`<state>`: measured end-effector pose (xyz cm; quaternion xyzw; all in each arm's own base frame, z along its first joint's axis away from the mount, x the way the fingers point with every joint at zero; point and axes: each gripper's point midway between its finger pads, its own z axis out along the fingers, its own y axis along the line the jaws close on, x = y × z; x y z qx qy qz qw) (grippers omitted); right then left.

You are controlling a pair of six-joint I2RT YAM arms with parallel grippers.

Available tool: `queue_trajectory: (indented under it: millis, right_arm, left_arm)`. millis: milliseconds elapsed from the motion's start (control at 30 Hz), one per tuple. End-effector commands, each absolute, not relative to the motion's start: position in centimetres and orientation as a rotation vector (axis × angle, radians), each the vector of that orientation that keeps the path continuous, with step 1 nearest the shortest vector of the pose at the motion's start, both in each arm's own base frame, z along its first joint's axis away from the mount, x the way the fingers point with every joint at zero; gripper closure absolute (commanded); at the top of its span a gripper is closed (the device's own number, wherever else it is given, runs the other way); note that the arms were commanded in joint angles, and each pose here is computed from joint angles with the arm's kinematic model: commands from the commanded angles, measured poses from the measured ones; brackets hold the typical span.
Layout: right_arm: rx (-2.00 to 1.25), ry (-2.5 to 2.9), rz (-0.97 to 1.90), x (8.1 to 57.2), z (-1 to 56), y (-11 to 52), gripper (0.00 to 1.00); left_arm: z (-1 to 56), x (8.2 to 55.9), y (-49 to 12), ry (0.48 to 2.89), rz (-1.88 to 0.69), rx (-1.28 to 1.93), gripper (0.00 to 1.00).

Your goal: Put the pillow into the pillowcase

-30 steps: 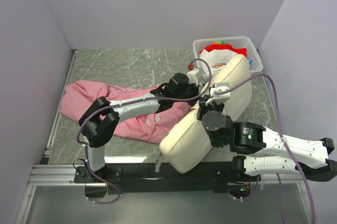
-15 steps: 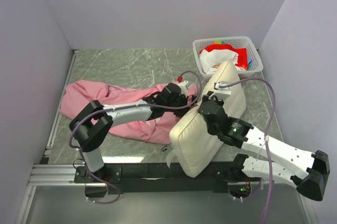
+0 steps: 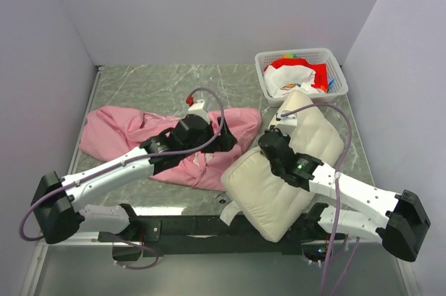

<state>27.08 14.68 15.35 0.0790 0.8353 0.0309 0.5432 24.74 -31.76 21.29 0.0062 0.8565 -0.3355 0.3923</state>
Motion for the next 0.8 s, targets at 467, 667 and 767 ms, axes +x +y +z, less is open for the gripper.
queue_trajectory:
  millis: [467,667,767]
  right_arm:
    - [0.11,2.029,0.086,27.8,17.3,16.3,1.0]
    - [0.126,2.014,0.071,27.9,18.4,15.8,1.0]
    - [0.133,2.01,0.047,27.7,18.7,15.3,1.0]
  left_arm:
    - [24.2,13.2,-30.5,2.101,-1.179,0.387,0.0]
    - [19.7,13.0,-31.7,2.227,-1.05,0.455,0.0]
    - [19.3,12.5,-33.1,2.23,-1.041,0.524,0.07]
